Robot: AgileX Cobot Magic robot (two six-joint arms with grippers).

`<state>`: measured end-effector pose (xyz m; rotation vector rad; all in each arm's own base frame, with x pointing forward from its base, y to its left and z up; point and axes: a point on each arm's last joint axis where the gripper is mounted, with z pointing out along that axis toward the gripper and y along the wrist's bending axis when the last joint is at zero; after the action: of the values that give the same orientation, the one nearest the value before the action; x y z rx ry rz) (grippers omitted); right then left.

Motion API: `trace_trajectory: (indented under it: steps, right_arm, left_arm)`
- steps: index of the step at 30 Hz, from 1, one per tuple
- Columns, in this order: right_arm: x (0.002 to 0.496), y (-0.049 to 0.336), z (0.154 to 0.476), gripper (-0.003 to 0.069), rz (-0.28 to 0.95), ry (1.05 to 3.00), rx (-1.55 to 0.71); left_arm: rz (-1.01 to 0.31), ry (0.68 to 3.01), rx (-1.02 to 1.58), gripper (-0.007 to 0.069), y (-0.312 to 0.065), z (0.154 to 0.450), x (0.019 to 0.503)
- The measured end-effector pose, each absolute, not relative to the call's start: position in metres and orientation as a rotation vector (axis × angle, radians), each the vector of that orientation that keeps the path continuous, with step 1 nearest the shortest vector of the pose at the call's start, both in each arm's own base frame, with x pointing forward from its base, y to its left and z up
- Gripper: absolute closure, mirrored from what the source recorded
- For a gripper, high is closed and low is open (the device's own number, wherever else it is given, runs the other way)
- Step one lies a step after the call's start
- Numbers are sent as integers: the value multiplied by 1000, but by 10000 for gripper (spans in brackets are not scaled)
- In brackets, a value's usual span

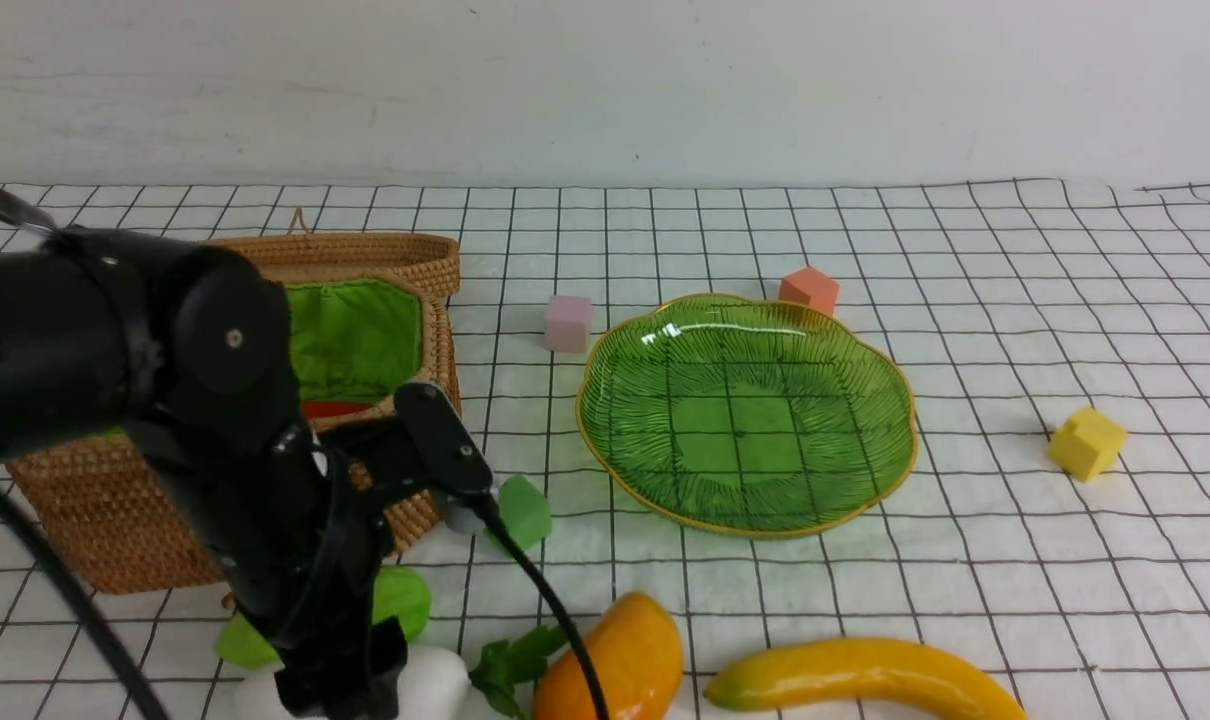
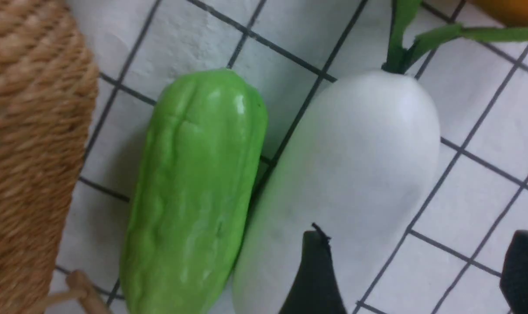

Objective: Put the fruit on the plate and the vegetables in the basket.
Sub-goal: Take a daikon with your left arm and place it on the basket on the left.

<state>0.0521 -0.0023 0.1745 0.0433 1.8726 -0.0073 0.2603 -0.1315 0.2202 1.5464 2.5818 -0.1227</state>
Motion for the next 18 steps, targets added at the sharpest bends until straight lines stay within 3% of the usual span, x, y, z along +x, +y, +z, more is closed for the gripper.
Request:
trace_trajectory:
  steps: [6, 18]
  right_arm:
    - [52, -2, 175, 416, -7, 1873, 43]
    - [52, -2, 175, 416, -7, 1873, 43]
  left_arm:
    - [-132, 2620, 1589, 96, -138, 185, 275]
    - [-246, 2739, 1636, 112, -140, 191, 267]
